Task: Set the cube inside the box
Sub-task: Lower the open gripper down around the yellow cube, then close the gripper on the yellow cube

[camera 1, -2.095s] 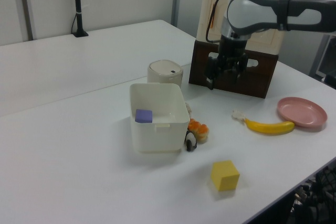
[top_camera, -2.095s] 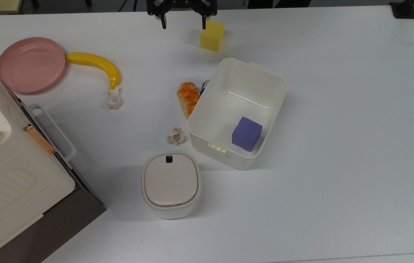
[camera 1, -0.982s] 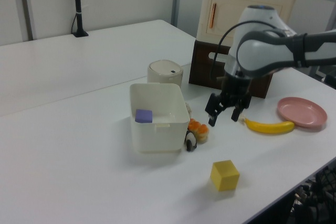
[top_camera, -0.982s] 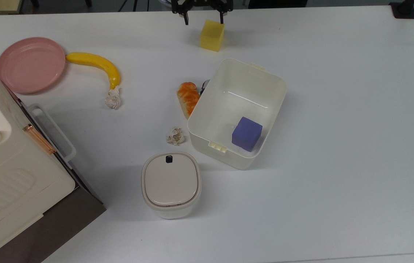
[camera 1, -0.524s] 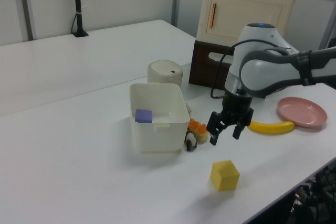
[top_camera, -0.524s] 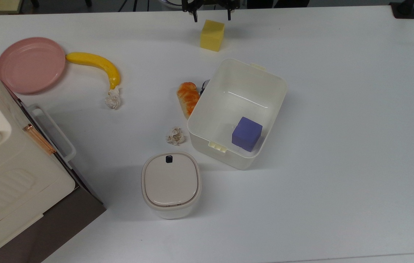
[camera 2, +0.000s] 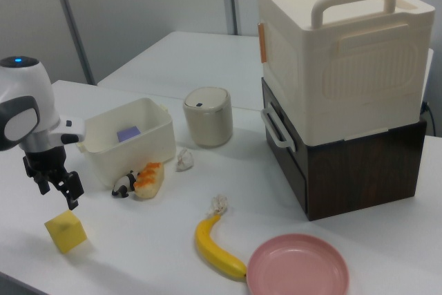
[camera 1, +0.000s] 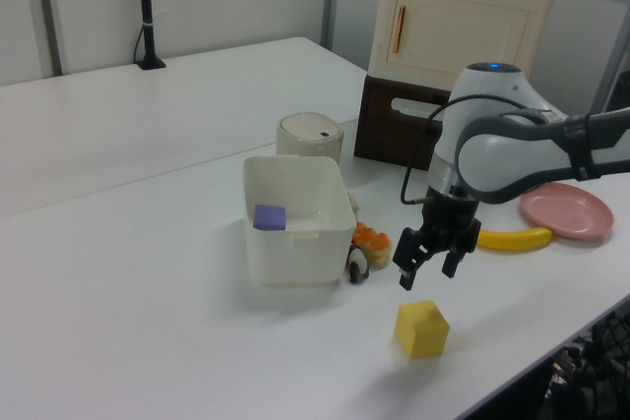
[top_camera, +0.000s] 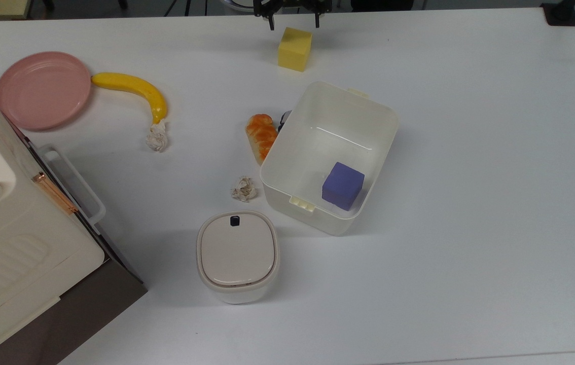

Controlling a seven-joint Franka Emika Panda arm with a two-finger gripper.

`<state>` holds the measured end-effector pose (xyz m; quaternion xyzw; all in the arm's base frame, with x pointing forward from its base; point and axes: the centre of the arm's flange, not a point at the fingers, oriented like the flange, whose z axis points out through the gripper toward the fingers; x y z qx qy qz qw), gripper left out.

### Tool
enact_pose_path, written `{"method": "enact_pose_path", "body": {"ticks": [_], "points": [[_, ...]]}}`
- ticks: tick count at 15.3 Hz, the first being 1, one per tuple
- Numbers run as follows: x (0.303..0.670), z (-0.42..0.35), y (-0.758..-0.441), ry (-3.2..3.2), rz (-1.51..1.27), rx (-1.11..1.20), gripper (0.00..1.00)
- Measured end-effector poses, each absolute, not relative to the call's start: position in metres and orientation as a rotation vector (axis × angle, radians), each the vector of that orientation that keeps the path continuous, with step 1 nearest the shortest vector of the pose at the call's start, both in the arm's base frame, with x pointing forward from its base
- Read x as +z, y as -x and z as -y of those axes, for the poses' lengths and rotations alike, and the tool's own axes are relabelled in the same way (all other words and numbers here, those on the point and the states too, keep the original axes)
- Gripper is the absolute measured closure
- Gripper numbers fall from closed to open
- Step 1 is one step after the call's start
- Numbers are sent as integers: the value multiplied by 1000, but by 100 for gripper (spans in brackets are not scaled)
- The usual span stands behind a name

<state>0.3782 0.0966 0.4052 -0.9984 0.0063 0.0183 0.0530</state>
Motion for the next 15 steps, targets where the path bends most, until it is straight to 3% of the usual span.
{"method": "enact_pose_path", "body": {"ticks": [15], "points": [[356, -96, -372, 3051, 4, 137, 0]]}}
